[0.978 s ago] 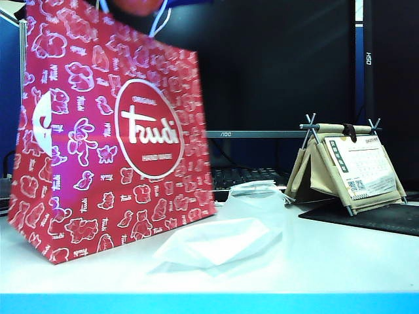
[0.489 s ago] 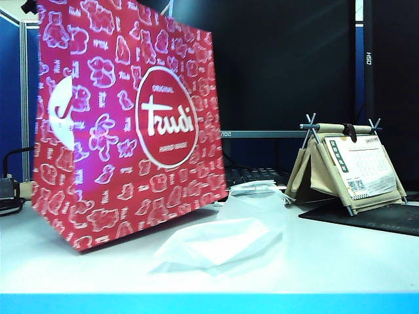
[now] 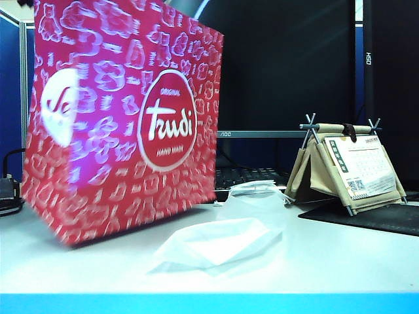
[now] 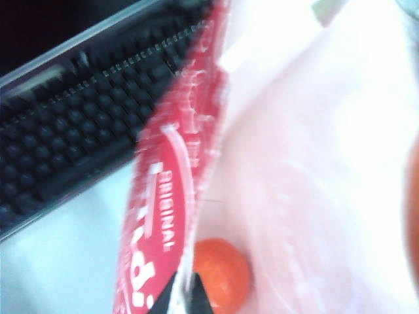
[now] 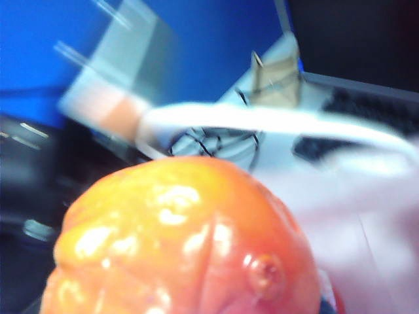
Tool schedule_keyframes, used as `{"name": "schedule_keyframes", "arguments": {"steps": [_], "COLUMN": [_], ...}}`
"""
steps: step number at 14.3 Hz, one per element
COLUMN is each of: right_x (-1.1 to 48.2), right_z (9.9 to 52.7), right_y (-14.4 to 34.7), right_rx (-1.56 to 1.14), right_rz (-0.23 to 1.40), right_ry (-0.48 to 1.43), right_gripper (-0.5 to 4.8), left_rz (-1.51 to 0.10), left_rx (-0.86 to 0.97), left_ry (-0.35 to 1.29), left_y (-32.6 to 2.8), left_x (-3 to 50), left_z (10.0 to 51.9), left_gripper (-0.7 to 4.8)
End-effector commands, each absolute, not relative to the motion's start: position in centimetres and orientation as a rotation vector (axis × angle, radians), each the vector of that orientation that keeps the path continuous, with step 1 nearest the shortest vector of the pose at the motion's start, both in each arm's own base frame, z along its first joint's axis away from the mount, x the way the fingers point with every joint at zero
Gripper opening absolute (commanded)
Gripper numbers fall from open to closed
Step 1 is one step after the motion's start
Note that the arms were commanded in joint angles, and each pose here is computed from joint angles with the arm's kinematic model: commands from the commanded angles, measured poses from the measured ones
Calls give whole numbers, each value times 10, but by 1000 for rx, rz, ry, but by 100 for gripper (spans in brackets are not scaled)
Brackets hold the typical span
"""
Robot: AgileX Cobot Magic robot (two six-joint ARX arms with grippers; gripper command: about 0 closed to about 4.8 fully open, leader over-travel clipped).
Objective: Open the paper bag and put two oranges into the paper bag.
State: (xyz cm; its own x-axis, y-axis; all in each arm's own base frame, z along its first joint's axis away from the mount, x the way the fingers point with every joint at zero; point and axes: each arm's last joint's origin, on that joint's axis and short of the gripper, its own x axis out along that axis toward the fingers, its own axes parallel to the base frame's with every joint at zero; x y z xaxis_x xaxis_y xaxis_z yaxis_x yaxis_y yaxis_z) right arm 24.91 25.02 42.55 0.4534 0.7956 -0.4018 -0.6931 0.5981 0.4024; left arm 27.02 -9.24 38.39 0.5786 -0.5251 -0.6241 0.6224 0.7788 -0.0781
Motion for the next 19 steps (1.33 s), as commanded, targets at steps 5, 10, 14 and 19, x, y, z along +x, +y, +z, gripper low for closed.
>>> {"name": "schedule_keyframes", "arguments": {"steps": [5, 10, 14, 19], "right_x": [251, 253, 252, 250], "right_z": [423, 422, 422, 428], "right_y": [251, 252, 252, 252], "right_rx": [191, 189, 210, 216], "right_rz": [926, 916, 909, 940], "right_ry": [613, 613, 628, 585], "right_gripper": [4, 295, 479, 366], "left_rz": [-713, -714, -713, -713], "left_rx": [129, 129, 130, 131], "left_ry": [647, 646, 641, 631], "left_y": [-93, -93, -93, -93], "left_x": [267, 267, 267, 268], "left_z": [390, 390, 390, 391], "left_gripper": [-5, -5, -5, -5]}}
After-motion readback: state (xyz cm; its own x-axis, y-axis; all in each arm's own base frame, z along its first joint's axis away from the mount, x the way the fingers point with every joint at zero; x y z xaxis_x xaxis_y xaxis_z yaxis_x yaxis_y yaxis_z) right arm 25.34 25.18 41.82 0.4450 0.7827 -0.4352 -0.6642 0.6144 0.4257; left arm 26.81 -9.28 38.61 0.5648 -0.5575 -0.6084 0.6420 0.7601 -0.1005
